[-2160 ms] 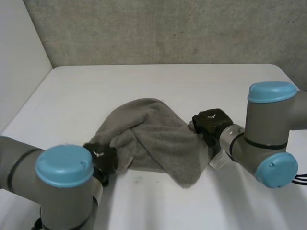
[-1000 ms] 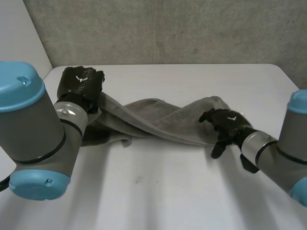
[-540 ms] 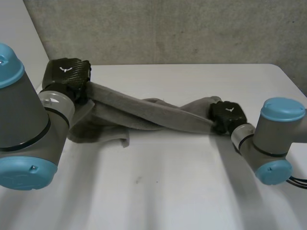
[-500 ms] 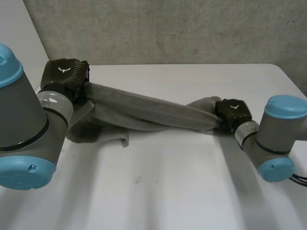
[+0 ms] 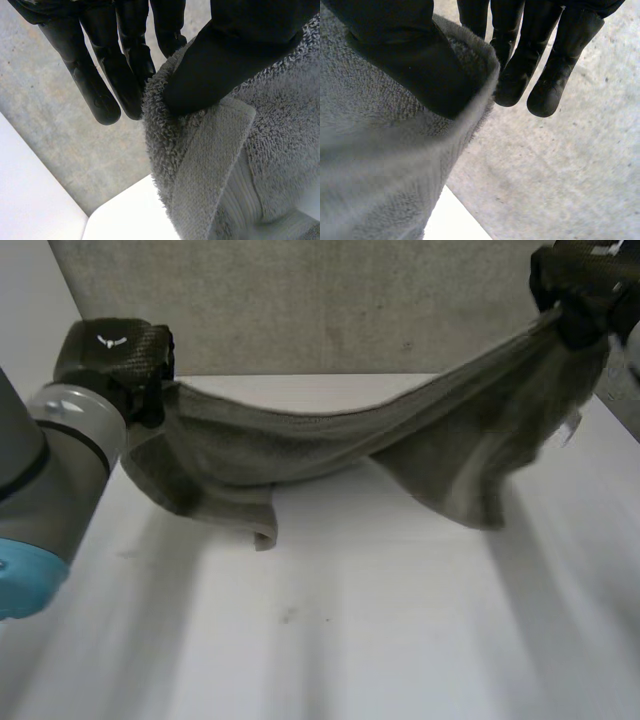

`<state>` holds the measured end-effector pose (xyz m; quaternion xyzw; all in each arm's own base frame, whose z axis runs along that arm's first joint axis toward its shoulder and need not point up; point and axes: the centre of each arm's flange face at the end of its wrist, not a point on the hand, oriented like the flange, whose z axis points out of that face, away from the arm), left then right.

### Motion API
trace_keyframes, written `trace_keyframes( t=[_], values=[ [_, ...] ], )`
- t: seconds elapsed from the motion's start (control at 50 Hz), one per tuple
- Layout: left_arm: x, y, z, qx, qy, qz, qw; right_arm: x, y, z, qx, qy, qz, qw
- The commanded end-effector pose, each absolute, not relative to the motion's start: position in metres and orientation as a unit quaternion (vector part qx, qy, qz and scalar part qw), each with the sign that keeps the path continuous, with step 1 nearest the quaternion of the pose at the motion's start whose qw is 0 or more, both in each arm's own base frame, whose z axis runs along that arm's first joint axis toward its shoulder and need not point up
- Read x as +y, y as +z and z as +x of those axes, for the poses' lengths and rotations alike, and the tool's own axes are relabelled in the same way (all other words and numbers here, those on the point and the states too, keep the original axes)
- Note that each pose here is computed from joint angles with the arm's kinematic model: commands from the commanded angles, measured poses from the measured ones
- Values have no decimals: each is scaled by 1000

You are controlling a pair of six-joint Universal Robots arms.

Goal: Fold the towel.

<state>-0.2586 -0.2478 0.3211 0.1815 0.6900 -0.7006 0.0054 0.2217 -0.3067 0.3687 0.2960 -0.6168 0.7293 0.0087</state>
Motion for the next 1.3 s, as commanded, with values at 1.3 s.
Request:
trace_keyframes(
  t=[1.3],
  values=[
    [-352,151,-238,751,-582,309,37,-363,135,264,-698,596,397,-23]
  ],
)
